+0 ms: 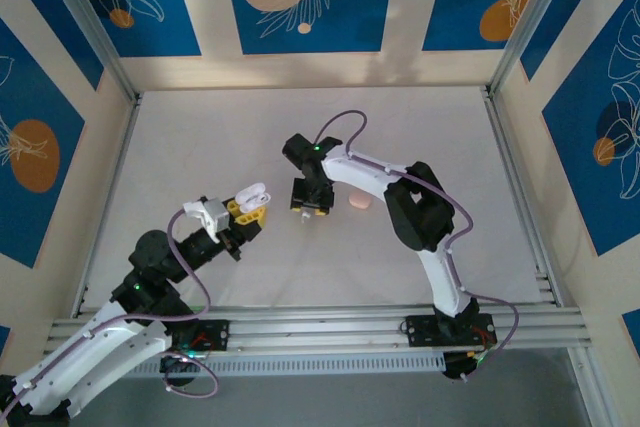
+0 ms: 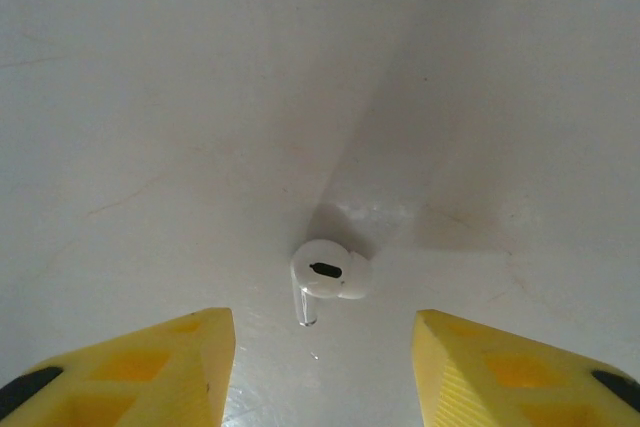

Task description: Insert the wireless bluetooth earbuds into the charging case

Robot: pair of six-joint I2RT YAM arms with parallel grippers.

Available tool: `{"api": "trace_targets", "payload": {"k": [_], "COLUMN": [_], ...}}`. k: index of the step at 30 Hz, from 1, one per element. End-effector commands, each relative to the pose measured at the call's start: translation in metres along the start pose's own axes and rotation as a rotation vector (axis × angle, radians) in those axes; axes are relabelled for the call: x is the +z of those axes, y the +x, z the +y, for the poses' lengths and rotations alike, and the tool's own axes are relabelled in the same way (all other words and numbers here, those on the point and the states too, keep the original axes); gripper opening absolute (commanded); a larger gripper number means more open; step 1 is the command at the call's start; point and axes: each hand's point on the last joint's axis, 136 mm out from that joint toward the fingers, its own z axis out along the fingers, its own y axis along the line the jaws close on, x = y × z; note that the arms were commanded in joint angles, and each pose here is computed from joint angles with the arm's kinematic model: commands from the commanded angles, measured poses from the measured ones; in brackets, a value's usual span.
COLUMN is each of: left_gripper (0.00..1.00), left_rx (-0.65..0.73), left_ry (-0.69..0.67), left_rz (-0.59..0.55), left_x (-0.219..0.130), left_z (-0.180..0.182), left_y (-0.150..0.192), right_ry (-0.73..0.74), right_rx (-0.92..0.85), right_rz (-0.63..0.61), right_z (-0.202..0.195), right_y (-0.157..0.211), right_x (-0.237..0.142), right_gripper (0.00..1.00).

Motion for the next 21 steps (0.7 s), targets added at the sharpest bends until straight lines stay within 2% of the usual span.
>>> {"api": "trace_targets", "payload": {"k": [1, 10, 17, 21], "left_gripper": [0.13, 0.13, 0.12, 0.12], "left_rx": [0.012, 0.003, -0.022, -0.044], "left_ry": [-0.001, -0.005, -0.040, -0.027], "left_rz": [-0.020, -0.007, 0.099, 0.108], "left_x": [-0.001, 0.001, 0.010, 0.014], "left_z": [-0.001, 0.000, 0.007, 0.006], "left_y": [-0.004, 0.000, 0.018, 0.020], "right_ry": [0.069, 0.084, 0.106, 0.126], "right_rx": [0.008, 0.000, -0.024, -0.040], "right_rz": [0.010, 0.029, 0.038, 0.046], "right_z": [-0.007, -0.004, -0.004, -0.008], "right_y": [0.003, 0.004, 0.002, 0.002], "right_x": [0.001, 0.012, 0.020, 0.023], "right_gripper": [0.51, 0.48, 0.43, 0.39]}}
